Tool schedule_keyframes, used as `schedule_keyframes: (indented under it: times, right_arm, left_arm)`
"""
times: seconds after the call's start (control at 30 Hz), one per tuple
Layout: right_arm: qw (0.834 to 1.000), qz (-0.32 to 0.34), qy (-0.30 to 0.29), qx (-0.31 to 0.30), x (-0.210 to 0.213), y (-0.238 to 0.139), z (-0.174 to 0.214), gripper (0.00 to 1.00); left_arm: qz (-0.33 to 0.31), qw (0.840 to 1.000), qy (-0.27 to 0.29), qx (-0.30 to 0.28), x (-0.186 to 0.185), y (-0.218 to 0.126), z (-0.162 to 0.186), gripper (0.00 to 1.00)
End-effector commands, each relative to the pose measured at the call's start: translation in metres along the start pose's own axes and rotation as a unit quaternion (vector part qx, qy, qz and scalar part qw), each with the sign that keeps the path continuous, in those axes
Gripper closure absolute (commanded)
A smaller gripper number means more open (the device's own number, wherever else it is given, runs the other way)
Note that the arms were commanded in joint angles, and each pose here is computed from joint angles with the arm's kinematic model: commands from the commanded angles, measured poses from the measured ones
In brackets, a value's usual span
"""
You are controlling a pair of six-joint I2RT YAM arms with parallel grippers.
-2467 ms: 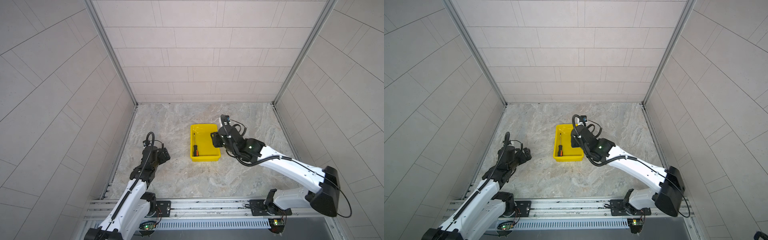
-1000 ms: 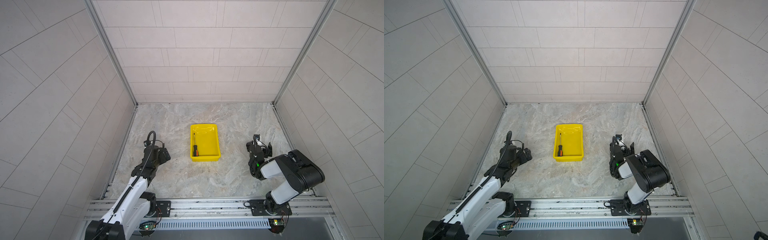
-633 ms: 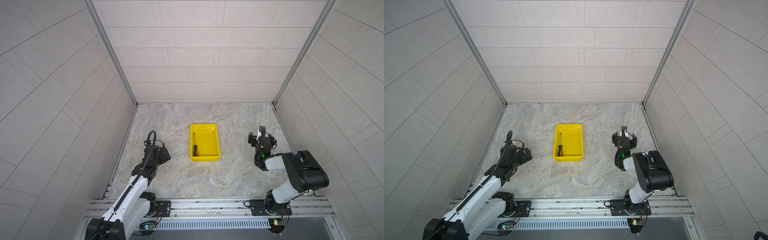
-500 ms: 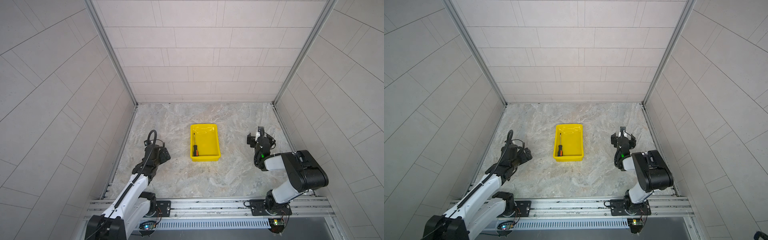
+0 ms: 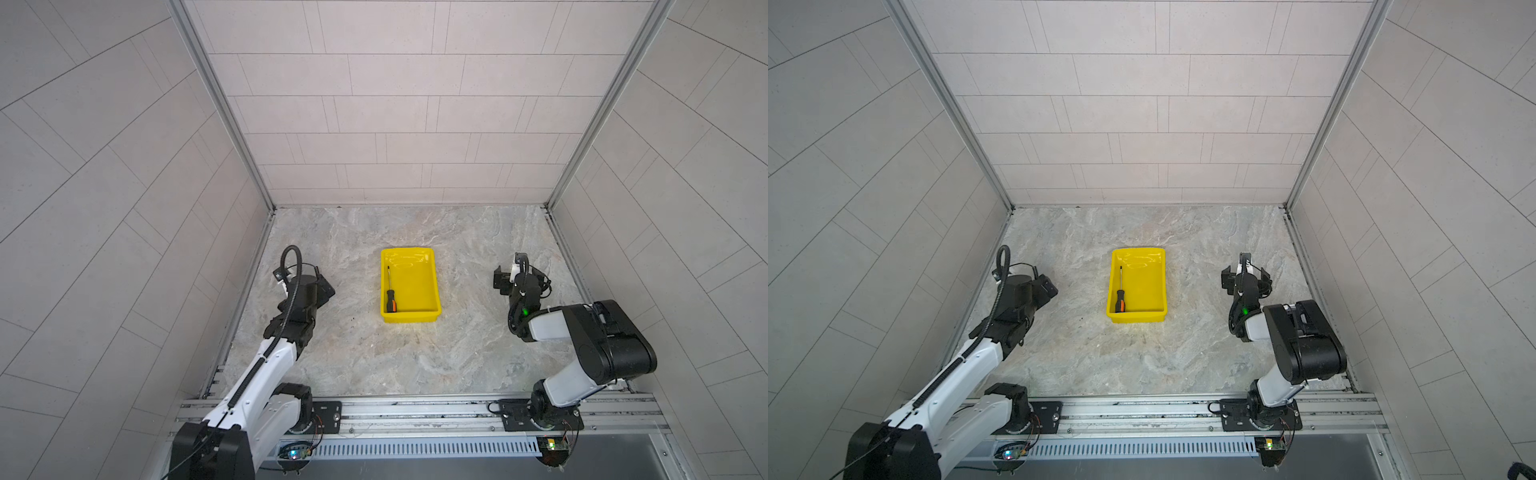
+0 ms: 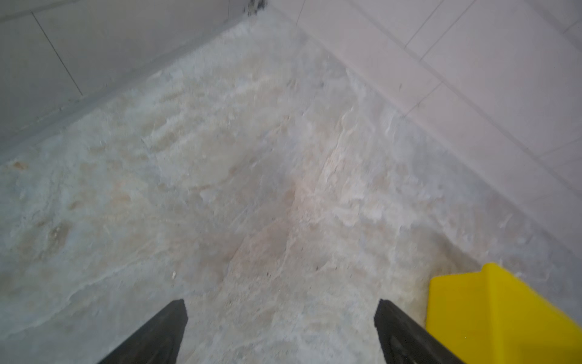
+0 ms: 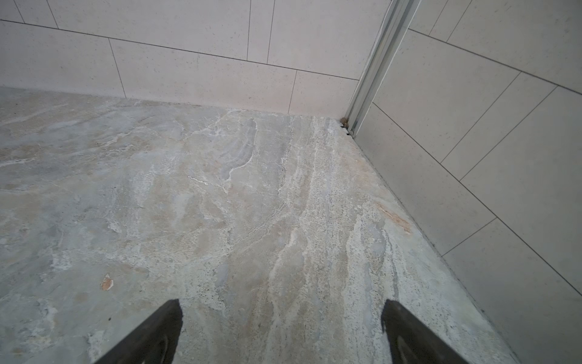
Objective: Put the screwdriver in the bin
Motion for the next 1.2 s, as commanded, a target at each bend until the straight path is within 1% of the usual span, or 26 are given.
schedule_keyframes:
  times: [0.0,0.1,0.13,0.2,0.33,0.4,0.47,0.53,0.6,0.67,0.77,0.83,0.87,0.9,0.97,1.03,1.07,1.17]
  right_arm:
    - [1.0,-0.004,-0.002,0.003,0.002,0.0,0.003,0.01]
    - [1.0,-0.004,-0.002,0.004,0.002,0.0,0.003,0.01]
    - [1.0,-0.004,-0.002,0.003,0.002,0.0,0.002,0.01]
    - [1.0,-0.003,-0.003,0.003,0.002,0.0,0.002,0.01]
    - [1.0,-0.002,-0.003,0.002,0.002,0.0,0.002,0.01]
    - [1.0,-0.002,-0.003,0.003,0.002,0.0,0.002,0.01]
    - [1.0,-0.002,-0.003,0.002,0.002,0.0,0.002,0.01]
    - [1.0,-0.001,-0.003,0.003,0.002,0.0,0.003,0.0]
    - [1.0,-0.001,-0.003,0.002,0.002,0.0,0.002,0.01]
    - [1.0,-0.001,-0.003,0.002,0.002,0.0,0.002,0.01]
    - [1.0,-0.001,-0.002,0.003,0.002,0.0,0.002,0.01]
    - [1.0,-0.001,-0.003,0.003,0.002,0.0,0.002,0.01]
    - [1.0,-0.001,-0.002,0.002,0.002,0.0,0.002,0.01]
    - [1.0,-0.002,-0.003,0.003,0.002,0.0,0.003,0.01]
    - [1.0,-0.002,-0.002,0.002,0.002,0.0,0.002,0.01]
    - [1.0,-0.002,-0.003,0.004,0.002,0.0,0.003,0.01]
    - [1.0,-0.002,-0.003,0.003,0.002,0.0,0.002,0.01]
    - [1.0,-0.002,-0.003,0.003,0.002,0.0,0.002,0.01]
  left_arm:
    - [0.002,0.993,0.007,-0.119,-0.009,0.002,-0.035,0.0]
    - [0.013,0.982,0.121,-0.142,-0.024,0.003,-0.051,0.0]
    - [0.013,0.978,0.148,-0.146,-0.026,0.004,-0.052,0.0]
    - [0.007,0.972,0.179,-0.154,-0.026,0.01,-0.049,0.0]
    - [0.015,0.949,0.266,-0.171,-0.019,0.029,-0.022,0.0]
    - [0.009,0.945,0.295,-0.14,-0.014,0.041,-0.009,0.0]
    - [-0.006,0.947,0.296,-0.124,-0.011,0.052,-0.002,0.0]
    - [-0.012,0.95,0.283,-0.128,-0.009,0.058,0.0,0.0]
    - [0.013,0.95,0.284,-0.13,-0.014,0.06,0.004,0.0]
    - [0.019,0.949,0.292,-0.12,-0.016,0.065,0.008,0.0]
    - [-0.011,0.952,0.283,-0.116,-0.009,0.078,0.014,0.0]
    - [-0.024,0.953,0.278,-0.119,-0.002,0.089,0.024,0.0]
    - [-0.028,0.951,0.279,-0.127,-0.002,0.091,0.022,0.0]
    - [-0.026,0.955,0.277,-0.102,0.0,0.091,0.023,0.0]
    - [-0.032,0.959,0.27,-0.079,0.001,0.094,0.018,0.0]
    - [-0.027,0.96,0.264,-0.091,0.001,0.095,0.018,0.0]
    - [-0.019,0.957,0.269,-0.107,0.001,0.095,0.019,0.0]
    - [-0.012,0.956,0.279,-0.091,-0.003,0.094,0.022,0.0]
Point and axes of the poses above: each gripper's point midway between its finger pads, its own y axis out along the fingers, its own x axis along the line the jaws close on, z = x × y, the point moved 6 cm from there along -y, back along the fingers, and after that the axes turned 1 degree about y, right-handed, at the moved point
